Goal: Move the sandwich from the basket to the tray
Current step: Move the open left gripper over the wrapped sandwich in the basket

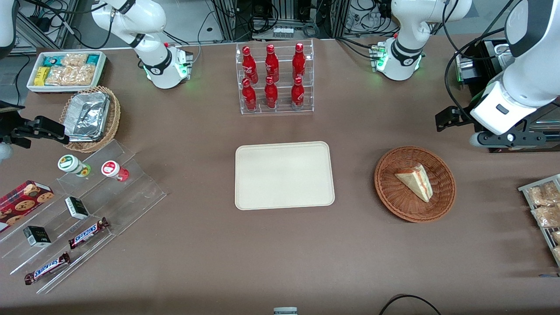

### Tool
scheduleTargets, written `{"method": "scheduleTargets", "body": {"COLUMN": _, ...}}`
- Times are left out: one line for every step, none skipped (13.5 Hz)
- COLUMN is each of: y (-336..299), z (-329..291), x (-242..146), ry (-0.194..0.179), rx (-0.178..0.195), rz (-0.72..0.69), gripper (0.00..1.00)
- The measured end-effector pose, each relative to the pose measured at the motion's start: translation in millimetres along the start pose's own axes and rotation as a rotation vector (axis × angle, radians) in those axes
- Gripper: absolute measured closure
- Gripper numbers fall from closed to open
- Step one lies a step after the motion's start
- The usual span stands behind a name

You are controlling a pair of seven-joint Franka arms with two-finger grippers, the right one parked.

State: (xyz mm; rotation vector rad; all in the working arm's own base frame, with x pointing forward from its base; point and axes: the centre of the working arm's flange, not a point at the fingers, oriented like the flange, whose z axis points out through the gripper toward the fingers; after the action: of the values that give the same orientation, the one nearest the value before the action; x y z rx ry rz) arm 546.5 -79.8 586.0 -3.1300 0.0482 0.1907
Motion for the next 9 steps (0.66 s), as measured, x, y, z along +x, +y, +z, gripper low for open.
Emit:
{"method": "scheduleTargets", "body": {"y": -0.2, "z": -0.7, "x": 0.0, "ry": 0.001, "rx": 0.000, "rz": 0.000, "gripper": 0.00}}
{"method": "scheduleTargets", "body": {"y": -0.1, "z": -0.8, "x": 0.0, "ry": 0.002, "rx": 0.000, "rz": 0.000, "gripper": 0.00}}
{"method": "scheduleTargets", "body": {"y": -0.2, "z": -0.7, "x": 0.1, "ry": 0.001, "rx": 0.000, "rz": 0.000, "gripper": 0.00}}
{"method": "scheduleTargets", "body": {"y": -0.2, "z": -0.3, "x": 0.3, "ry": 0.001, "rx": 0.000, "rz": 0.000, "gripper": 0.00}}
{"method": "scheduleTargets", "body": {"y": -0.1, "z": 1.0, "x": 1.1, "ry": -0.002, "rx": 0.000, "rz": 0.000, "gripper": 0.00}}
{"method": "scheduleTargets", "body": {"y": 0.0, "z": 3.9, "x": 2.7, "ry": -0.005, "rx": 0.001, "rz": -0.001, "gripper": 0.00}}
{"method": "scheduleTargets", "body": {"y": 0.0, "z": 8.5, "x": 5.8, "ry": -0.002, "rx": 0.000, "rz": -0.001, "gripper": 0.00}}
{"method": "scheduleTargets", "body": {"y": 0.2, "z": 16.0, "x": 9.4, "ry": 0.006, "rx": 0.000, "rz": -0.001, "gripper": 0.00}}
{"method": "scheduleTargets", "body": {"y": 0.2, "z": 25.7, "x": 12.7, "ry": 0.011, "rx": -0.001, "rz": -0.002, "gripper": 0.00}}
